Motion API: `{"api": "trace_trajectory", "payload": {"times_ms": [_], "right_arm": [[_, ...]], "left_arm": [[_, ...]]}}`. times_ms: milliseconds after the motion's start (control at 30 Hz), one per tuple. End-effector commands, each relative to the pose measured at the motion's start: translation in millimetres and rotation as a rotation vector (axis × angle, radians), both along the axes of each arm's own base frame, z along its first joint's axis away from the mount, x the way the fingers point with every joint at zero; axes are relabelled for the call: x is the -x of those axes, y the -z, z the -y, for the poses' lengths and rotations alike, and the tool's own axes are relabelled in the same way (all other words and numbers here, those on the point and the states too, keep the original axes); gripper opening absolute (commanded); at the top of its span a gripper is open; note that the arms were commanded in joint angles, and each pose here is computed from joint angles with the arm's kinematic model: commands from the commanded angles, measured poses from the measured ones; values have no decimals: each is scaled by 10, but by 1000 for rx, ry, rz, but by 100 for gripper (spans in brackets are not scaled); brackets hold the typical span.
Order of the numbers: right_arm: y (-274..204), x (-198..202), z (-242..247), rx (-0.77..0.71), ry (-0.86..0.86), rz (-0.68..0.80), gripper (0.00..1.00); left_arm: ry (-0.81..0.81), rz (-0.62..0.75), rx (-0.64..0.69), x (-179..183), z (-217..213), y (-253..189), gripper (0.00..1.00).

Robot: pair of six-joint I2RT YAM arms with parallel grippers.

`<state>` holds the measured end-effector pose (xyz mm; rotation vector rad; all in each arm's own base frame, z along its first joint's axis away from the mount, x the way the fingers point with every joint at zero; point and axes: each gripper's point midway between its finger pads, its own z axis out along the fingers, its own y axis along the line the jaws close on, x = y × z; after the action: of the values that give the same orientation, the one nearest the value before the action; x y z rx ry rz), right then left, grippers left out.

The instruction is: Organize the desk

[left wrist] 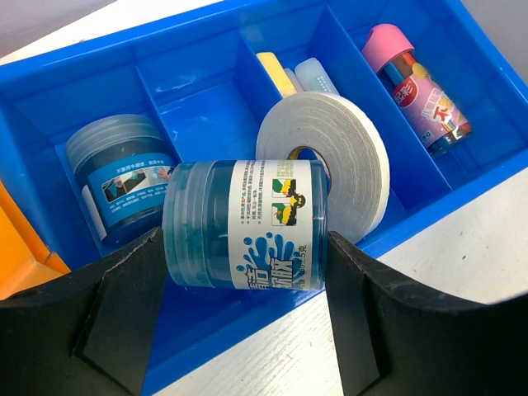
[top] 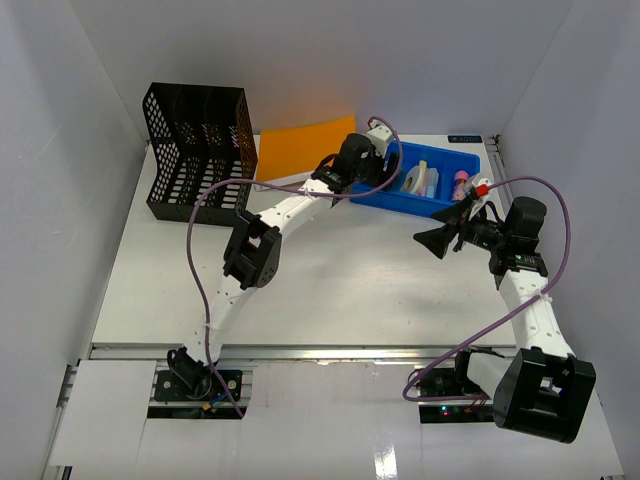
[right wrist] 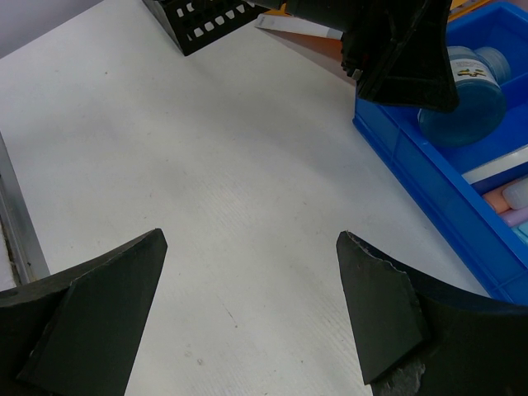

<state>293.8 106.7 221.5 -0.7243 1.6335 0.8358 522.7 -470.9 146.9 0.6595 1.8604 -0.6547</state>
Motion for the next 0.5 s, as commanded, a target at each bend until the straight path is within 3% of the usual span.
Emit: {"api": "trace_trajectory", "payload": {"times_ms": [0,200,467], "right_arm": [[-142,-53,19,2,0,36,90],[-136,-52,19,3,0,36,90],[-134,-58,25,4,4,36,90]], "left_arm": [[-67,30,-9,46,-85,-328,6],[-198,84,-42,-150,-431,-569,6],[-241,74,-124,-186,-637,-392,6]]}}
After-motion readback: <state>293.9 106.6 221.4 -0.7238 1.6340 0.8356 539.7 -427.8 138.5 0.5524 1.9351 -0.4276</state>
